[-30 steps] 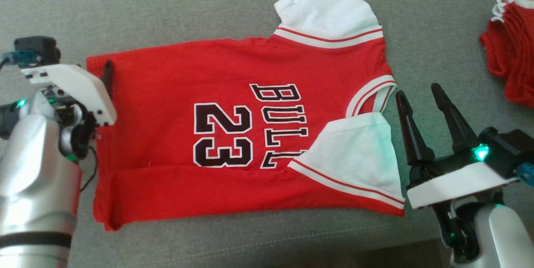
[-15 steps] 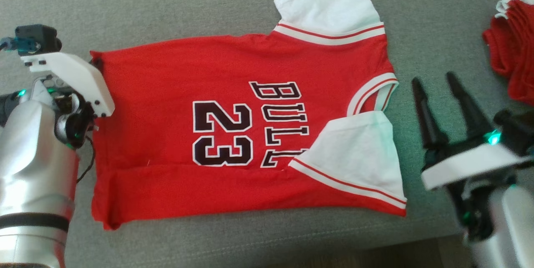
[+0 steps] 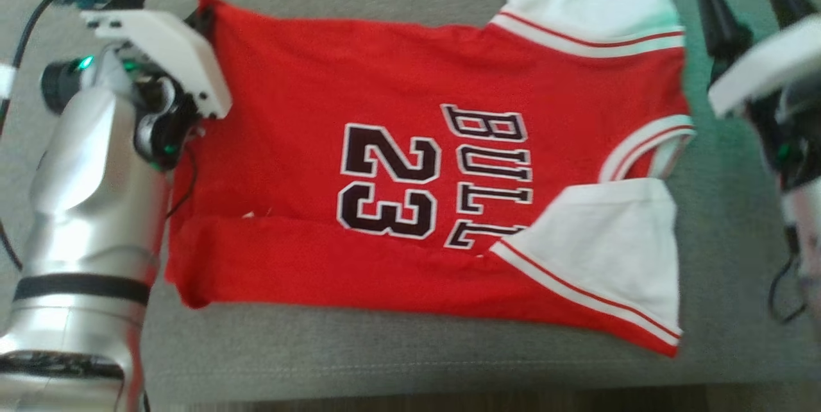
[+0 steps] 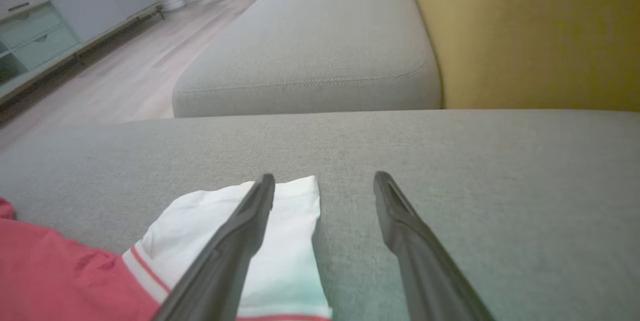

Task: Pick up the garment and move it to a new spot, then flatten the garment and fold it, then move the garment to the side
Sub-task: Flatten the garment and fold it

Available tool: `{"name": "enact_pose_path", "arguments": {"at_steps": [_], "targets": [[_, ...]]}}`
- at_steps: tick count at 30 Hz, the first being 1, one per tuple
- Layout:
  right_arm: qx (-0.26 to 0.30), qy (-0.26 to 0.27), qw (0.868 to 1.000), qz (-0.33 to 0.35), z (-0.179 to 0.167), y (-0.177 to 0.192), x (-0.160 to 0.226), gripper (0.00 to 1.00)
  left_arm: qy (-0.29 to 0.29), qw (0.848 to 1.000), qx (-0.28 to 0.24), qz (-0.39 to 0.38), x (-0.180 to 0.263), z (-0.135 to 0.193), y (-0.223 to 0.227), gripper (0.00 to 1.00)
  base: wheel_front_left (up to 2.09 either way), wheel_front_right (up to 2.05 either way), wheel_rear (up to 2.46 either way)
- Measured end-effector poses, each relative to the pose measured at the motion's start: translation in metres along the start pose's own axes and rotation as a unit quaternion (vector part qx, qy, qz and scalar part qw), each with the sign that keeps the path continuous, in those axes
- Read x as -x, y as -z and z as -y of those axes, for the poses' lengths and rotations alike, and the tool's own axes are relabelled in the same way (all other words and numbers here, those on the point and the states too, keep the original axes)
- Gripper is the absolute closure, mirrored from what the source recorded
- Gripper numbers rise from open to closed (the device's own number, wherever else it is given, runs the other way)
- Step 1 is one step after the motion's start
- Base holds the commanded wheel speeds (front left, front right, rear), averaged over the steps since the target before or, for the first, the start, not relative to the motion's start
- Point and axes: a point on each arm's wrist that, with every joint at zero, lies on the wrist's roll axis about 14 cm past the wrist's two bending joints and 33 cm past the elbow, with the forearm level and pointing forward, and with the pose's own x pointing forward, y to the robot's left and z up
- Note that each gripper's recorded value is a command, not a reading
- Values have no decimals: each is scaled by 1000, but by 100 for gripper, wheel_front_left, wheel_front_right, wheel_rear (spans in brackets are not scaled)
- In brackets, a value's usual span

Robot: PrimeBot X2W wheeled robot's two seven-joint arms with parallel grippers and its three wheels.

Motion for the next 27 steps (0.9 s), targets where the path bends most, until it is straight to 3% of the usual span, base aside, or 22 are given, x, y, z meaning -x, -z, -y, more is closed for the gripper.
{"name": "enact_pose_path", "arguments": {"at_steps": [9, 18, 19, 20, 21, 22, 27], "targets": [[36, -23, 987, -155, -3, 34, -65, 0, -1, 1000, 7, 3, -9, -6, 7, 100, 0, 0, 0], [60, -31, 966, -249, -6, 57, -85, 0, -3, 1000, 9, 8, -16, -11, 9, 100, 0, 0, 0], [58, -32, 964, -256, -6, 57, -85, 9, -2, 1000, 10, 9, -17, -11, 9, 100, 0, 0, 0], [54, -34, 964, -257, -8, 56, -86, 56, -3, 1000, 12, 8, -17, -11, 9, 100, 0, 0, 0], [55, -36, 964, -257, -8, 56, -86, 82, -2, 1000, 14, 8, -17, -11, 9, 100, 0, 0, 0], [55, -38, 964, -257, -10, 56, -85, 100, -1, 1000, 13, 7, -16, -11, 9, 100, 0, 0, 0], [54, -47, 978, -195, -13, 32, -84, 100, -1, 1000, 14, 10, -11, -10, 5, 100, 0, 0, 0]]}}
